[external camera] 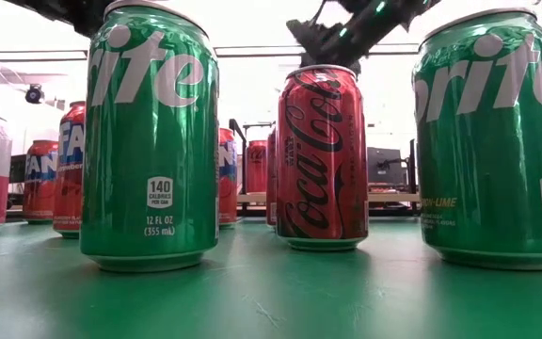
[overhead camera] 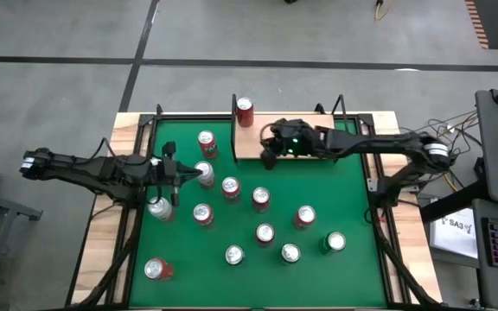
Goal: Place canned beverage on shelf
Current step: Put the red soda can on the shelf
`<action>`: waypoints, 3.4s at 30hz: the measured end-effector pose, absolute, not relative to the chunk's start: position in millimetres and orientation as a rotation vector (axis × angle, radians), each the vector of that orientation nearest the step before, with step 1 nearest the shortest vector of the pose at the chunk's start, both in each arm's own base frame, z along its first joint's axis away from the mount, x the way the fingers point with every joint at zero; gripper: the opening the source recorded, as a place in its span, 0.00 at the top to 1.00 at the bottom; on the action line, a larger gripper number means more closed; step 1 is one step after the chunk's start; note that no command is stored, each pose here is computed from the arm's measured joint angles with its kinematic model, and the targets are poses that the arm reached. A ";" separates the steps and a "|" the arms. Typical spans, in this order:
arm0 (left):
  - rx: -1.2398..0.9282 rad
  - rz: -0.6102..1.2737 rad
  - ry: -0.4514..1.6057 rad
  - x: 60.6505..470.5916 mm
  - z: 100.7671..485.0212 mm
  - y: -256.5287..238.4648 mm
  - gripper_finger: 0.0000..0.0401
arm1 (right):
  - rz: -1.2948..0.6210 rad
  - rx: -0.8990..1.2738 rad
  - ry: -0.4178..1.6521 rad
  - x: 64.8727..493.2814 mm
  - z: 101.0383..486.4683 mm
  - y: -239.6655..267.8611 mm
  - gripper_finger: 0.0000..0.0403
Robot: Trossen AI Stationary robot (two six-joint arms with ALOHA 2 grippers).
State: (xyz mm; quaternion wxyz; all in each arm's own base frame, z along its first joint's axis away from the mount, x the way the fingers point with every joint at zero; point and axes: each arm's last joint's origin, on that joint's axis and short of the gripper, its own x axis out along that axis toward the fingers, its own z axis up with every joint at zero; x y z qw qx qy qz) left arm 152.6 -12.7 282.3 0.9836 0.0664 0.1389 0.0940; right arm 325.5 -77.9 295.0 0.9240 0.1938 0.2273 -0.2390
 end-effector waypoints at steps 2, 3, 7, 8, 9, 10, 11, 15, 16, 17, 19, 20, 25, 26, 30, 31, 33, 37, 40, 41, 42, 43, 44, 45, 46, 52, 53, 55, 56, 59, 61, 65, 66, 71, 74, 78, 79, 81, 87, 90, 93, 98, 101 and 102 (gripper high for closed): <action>0.060 0.165 0.285 153.6 280.8 -13.8 1.00 | -0.471 0.390 0.467 315.5 306.5 -67.5 0.97; 0.026 0.139 0.286 154.5 280.4 -14.7 1.00 | -0.460 0.385 0.468 311.6 310.6 -62.5 0.97; -0.111 0.006 0.277 160.3 280.4 -20.4 1.00 | -0.397 0.370 0.464 300.8 323.3 -41.0 0.97; -0.142 -0.016 0.281 161.9 279.9 -22.1 1.00 | -0.376 0.366 0.460 299.8 325.5 -34.8 0.97; -0.168 -0.033 0.289 163.9 279.2 -23.9 1.00 | -0.355 0.362 0.458 298.6 327.4 -28.5 0.97; -0.187 -0.046 0.301 166.3 278.9 -26.0 1.00 | -0.335 0.357 0.461 297.9 328.4 -22.3 0.97; -0.201 -0.055 0.313 168.9 278.8 -28.5 1.00 | -0.314 0.352 0.462 297.6 329.2 -15.9 0.97; -0.221 -0.095 0.359 182.5 280.2 -40.7 1.00 | -0.228 0.331 0.476 297.4 329.6 10.4 0.97; -0.216 -0.107 0.375 186.1 279.9 -44.4 1.00 | -0.207 0.326 0.480 297.1 329.5 16.8 0.97; -0.209 -0.119 0.392 189.9 279.8 -48.2 1.00 | -0.189 0.325 0.483 296.8 329.4 22.3 0.97; -0.193 -0.139 0.425 197.2 281.1 -55.3 1.00 | -0.159 0.321 0.494 295.6 328.8 32.5 0.97; -0.185 -0.143 0.456 200.0 280.7 -58.1 1.00 | -0.146 0.322 0.499 295.0 328.6 37.0 0.97; -0.158 -0.130 0.655 208.3 280.6 -68.4 1.00 | -0.109 0.345 0.535 290.6 331.8 53.1 0.97; -0.153 -0.126 0.689 209.4 281.3 -70.0 1.00 | -0.105 0.352 0.545 289.5 333.0 55.3 0.97; -0.129 -0.121 0.794 211.9 284.5 -75.9 1.00 | -0.095 0.371 0.575 286.1 333.1 63.0 0.97; -0.123 -0.121 0.814 212.6 285.3 -77.2 1.00 | -0.096 0.376 0.589 285.0 332.5 64.7 0.97; -0.110 -0.120 0.851 212.9 287.2 -79.0 1.00 | -0.100 0.393 0.619 282.4 331.3 68.1 0.97; -0.091 -0.113 0.910 214.2 287.6 -80.9 1.00 | -0.131 0.446 0.718 274.1 324.2 74.8 0.97; -0.087 -0.110 0.925 215.9 285.4 -81.6 1.00 | -0.165 0.483 0.803 266.4 318.0 79.8 0.97; -0.086 -0.110 0.928 216.4 284.8 -81.8 1.00 | -0.180 0.498 0.829 263.7 316.2 81.4 0.97; -0.085 -0.109 0.931 216.9 284.1 -82.0 1.00 | -0.195 0.516 0.854 261.2 314.5 83.0 0.97; -0.084 -0.108 0.934 217.5 283.4 -82.2 1.00 | -0.208 0.531 0.873 258.9 313.2 84.9 0.97; -0.083 -0.108 0.937 218.0 282.8 -82.4 1.00 | -0.219 0.546 0.889 256.8 312.2 87.0 0.97; -0.083 -0.107 0.938 218.3 282.4 -82.6 1.00 | -0.228 0.562 0.900 255.1 311.5 89.0 0.97; -0.082 -0.107 0.939 218.6 282.3 -82.7 1.00 | -0.235 0.580 0.911 253.6 310.9 91.0 0.97; -0.079 -0.105 0.950 221.0 279.4 -83.6 1.00 | -0.235 0.758 0.992 249.1 309.0 97.5 0.97; -0.079 -0.105 0.951 221.5 279.0 -83.8 1.00 | -0.233 0.785 1.003 248.9 308.9 98.0 0.97; -0.078 -0.105 0.954 222.7 277.8 -84.3 1.00 | -0.225 0.827 1.028 248.7 308.4 99.0 0.97; -0.078 -0.105 0.954 223.2 277.5 -84.5 1.00 | -0.228 0.849 1.039 249.3 307.5 99.6 0.97; -0.079 -0.105 0.952 224.9 276.5 -85.1 1.00 | -0.217 0.884 1.079 248.9 306.1 101.0 0.97; -0.080 -0.106 0.951 225.9 275.9 -85.6 1.00 | -0.219 0.883 1.095 248.9 304.5 101.3 0.97; -0.127 -0.136 0.987 225.2 274.1 -86.2 1.00 | -0.228 0.877 1.119 247.9 302.6 101.1 0.97; -0.145 -0.176 1.011 224.0 273.6 -86.9 1.00 | -0.227 0.871 1.121 248.6 301.9 101.2 0.97; -0.169 -0.276 1.048 221.6 273.6 -88.4 0.99 | -0.235 0.830 1.112 250.9 299.2 101.3 0.97; -0.164 -0.272 1.049 222.5 272.7 -88.3 0.99 | -0.240 0.814 1.115 252.8 296.7 101.8 0.97; -0.168 -0.271 1.056 223.6 271.1 -89.0 0.99 | -0.240 0.784 1.128 256.0 292.2 103.0 0.97; -0.168 -0.271 1.058 224.0 270.7 -89.1 0.99 | -0.242 0.781 1.131 256.8 291.1 103.3 0.97; -0.167 -0.269 1.062 224.7 269.7 -89.3 0.99 | -0.246 0.778 1.135 257.8 289.5 103.6 0.97; -0.124 -0.287 1.072 225.4 267.4 -89.1 0.99 | -0.249 0.776 1.138 258.6 288.4 103.9 0.97; -0.113 -0.290 1.081 224.4 267.0 -88.8 0.98 | -0.249 0.776 1.136 258.4 288.7 103.9 0.97; -0.088 -0.262 1.097 222.6 265.9 -86.9 0.94 | -0.249 0.775 1.135 258.4 288.8 103.8 0.97; 0.019 -0.122 1.086 221.8 264.4 -81.3 0.81 | -0.263 0.767 1.121 258.5 289.0 103.2 0.97; 0.037 -0.116 1.096 220.7 263.8 -80.7 0.69 | -0.267 0.766 1.117 258.6 289.1 103.0 0.97; 0.039 -0.114 1.099 220.4 263.6 -80.6 0.64 | -0.268 0.767 1.117 258.5 289.1 103.0 0.97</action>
